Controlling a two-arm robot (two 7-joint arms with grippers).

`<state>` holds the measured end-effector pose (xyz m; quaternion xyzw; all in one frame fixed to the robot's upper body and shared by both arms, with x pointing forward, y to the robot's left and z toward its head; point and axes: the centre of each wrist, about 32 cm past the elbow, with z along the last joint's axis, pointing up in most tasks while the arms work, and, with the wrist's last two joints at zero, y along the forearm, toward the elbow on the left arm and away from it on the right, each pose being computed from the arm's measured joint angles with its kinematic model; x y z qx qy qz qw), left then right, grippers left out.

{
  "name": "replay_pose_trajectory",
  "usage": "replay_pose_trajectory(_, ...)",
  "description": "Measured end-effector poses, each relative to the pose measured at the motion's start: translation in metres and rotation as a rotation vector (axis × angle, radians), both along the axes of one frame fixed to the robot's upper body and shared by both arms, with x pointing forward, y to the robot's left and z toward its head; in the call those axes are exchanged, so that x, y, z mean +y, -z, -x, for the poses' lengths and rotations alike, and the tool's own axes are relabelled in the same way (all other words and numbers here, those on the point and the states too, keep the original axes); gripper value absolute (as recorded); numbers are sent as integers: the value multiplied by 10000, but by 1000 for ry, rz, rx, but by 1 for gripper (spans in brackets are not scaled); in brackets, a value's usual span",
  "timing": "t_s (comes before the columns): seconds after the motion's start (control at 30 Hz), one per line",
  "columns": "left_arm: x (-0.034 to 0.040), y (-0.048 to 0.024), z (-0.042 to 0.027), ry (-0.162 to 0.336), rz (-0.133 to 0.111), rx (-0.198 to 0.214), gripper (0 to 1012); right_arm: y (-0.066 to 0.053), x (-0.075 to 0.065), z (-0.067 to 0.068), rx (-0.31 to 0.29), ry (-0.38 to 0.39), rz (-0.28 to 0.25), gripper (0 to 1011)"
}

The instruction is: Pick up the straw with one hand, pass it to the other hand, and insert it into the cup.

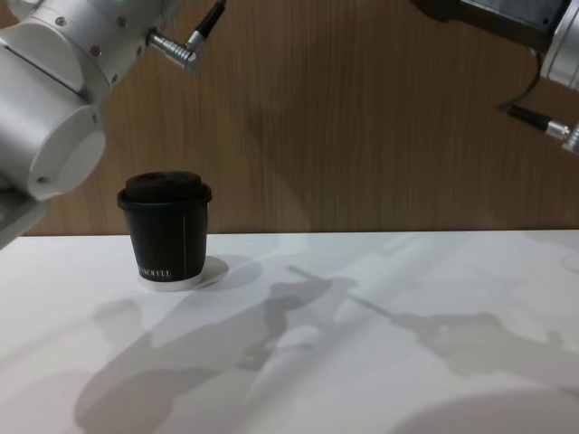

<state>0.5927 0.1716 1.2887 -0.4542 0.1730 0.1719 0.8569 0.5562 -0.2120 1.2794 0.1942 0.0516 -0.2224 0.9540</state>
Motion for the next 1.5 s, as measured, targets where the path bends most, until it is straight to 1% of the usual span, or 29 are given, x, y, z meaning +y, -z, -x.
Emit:
replay_pose_trajectory(0.17,13,9,21,-3,5,5,11,0,0,0,0,0,0,24)
replay_pose_trajectory(0.2,14,11,24,-4,6,6,11,0,0,0,0,0,0,58)
replay_pose_trajectory(0.27,20,19,34,-5,10,9,10,0,0,0,0,0,0,87)
replay_pose_trajectory(0.33,23,28,48,-6,14,12,11,0,0,0,0,0,0,175)
replay_pose_trajectory(0.37,25,30,52,-6,16,13,11,0,0,0,0,0,0,175)
replay_pose_trajectory(0.4,28,37,61,-7,18,15,10,0,0,0,0,0,0,229)
replay_pose_trajectory(0.5,35,42,76,-12,22,16,11,0,0,0,0,0,0,288)
replay_pose_trajectory(0.53,36,42,81,-13,22,16,11,0,0,0,0,0,0,344)
replay_pose_trajectory(0.6,39,44,86,-17,23,16,10,0,0,0,0,0,0,377)
replay_pose_trajectory(0.63,42,44,90,-19,23,16,11,0,0,0,0,0,0,407)
replay_pose_trajectory(0.67,47,41,97,-26,21,14,10,0,0,0,0,0,0,463)
replay_pose_trajectory(0.73,55,38,105,-33,16,12,11,0,0,0,0,0,0,506)
replay_pose_trajectory(0.8,69,31,113,-47,4,7,11,0,0,0,0,0,0,606)
replay_pose_trajectory(0.83,75,19,121,-58,-8,1,11,0,0,0,0,0,0,606)
replay_pose_trajectory(0.87,80,13,124,-64,-14,-2,11,0,0,0,0,0,0,662)
replay_pose_trajectory(0.97,102,-8,135,-81,-35,-15,11,0,-1,0,0,0,0,745)
replay_pose_trajectory(1.03,137,-48,149,-111,-68,-36,11,0,0,0,0,0,0,822)
replay_pose_trajectory(1.07,146,-59,152,-120,-78,-42,11,0,0,0,0,0,0,822)
replay_pose_trajectory(1.17,178,-95,162,-144,-103,-60,11,0,0,0,0,0,0,922)
replay_pose_trajectory(1.2,204,-126,170,-163,-125,-75,11,0,0,0,0,0,0,939)
replay_pose_trajectory(1.23,204,-126,170,-163,-125,-75,11,0,0,0,0,0,0,953)
replay_pose_trajectory(1.27,228,-152,178,-180,-143,-88,11,0,0,0,0,0,0,998)
replay_pose_trajectory(1.3,256,-180,187,-199,-163,-101,11,0,0,0,0,0,0,1001)
replay_pose_trajectory(1.33,268,-192,192,-211,-174,-108,11,0,0,0,0,0,0,1001)
replay_pose_trajectory(1.37,291,-215,200,-230,-193,-120,11,0,0,0,0,0,0,1001)
replay_pose_trajectory(1.4,291,-215,200,-230,-193,-120,11,0,0,0,0,0,0,1001)
replay_pose_trajectory(1.43,317,-243,211,-252,-215,-135,10,0,0,0,0,0,0,1001)
replay_pose_trajectory(1.47,328,-252,215,-260,-222,-138,11,0,0,0,0,0,0,1000)
replay_pose_trajectory(1.5,349,-273,225,-283,-243,-149,11,0,0,0,0,0,0,1001)
